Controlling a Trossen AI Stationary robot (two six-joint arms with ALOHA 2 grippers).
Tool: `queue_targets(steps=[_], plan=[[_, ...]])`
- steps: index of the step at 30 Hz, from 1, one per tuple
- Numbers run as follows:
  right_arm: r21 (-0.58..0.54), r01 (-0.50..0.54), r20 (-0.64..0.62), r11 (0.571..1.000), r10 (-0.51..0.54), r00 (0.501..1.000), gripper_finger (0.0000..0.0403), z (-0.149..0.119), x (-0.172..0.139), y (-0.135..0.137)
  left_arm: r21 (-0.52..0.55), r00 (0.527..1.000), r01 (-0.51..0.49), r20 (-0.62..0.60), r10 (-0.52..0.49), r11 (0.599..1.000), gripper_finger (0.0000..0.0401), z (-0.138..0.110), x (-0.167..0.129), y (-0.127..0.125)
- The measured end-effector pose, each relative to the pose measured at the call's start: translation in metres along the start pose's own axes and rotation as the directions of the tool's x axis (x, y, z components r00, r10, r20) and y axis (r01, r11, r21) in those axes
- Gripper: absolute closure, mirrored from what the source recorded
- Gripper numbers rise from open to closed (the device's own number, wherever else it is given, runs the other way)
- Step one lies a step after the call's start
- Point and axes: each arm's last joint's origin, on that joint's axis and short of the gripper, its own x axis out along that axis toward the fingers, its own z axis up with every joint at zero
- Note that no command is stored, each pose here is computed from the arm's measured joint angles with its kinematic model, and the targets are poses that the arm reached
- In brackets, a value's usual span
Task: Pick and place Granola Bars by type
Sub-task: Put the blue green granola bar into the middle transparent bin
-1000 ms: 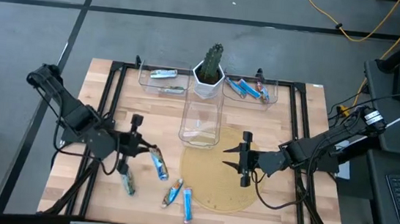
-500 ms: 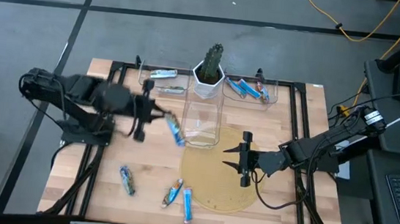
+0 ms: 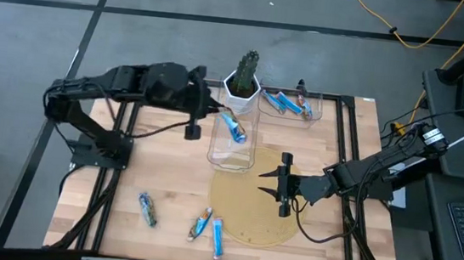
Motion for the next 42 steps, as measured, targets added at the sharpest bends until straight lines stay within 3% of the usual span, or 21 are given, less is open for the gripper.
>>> queue_targets(steps=[9, 18, 27, 42], plan=[[0.0, 0.0, -0.001, 1.0, 0.0, 1.0, 0.0234, 0.0, 0.0, 0.0, -0.009, 0.989, 0.024, -0.145, -0.025, 1.0, 0.0393, -0.014, 0.044, 0.007], [0.0, -0.001, -0.002, 1.0, 0.001, 1.0, 0.0234, 0.0, 0.0, 0.0, -0.035, 0.983, 0.046, -0.175, -0.052, 0.998, 0.0396, -0.023, 0.057, 0.018], [0.001, -0.001, -0.002, 1.0, 0.001, 1.0, 0.0234, 0.0, 0.0, 0.0, -0.086, 0.96, 0.042, -0.274, -0.064, 0.995, 0.0395, -0.066, 0.089, 0.028], [0.0, -0.001, -0.002, 1.0, 0.001, 1.0, 0.0234, 0.0, 0.0, 0.0, -0.17, 0.961, 0.121, -0.226, -0.158, 0.978, 0.0394, -0.123, 0.126, 0.039]])
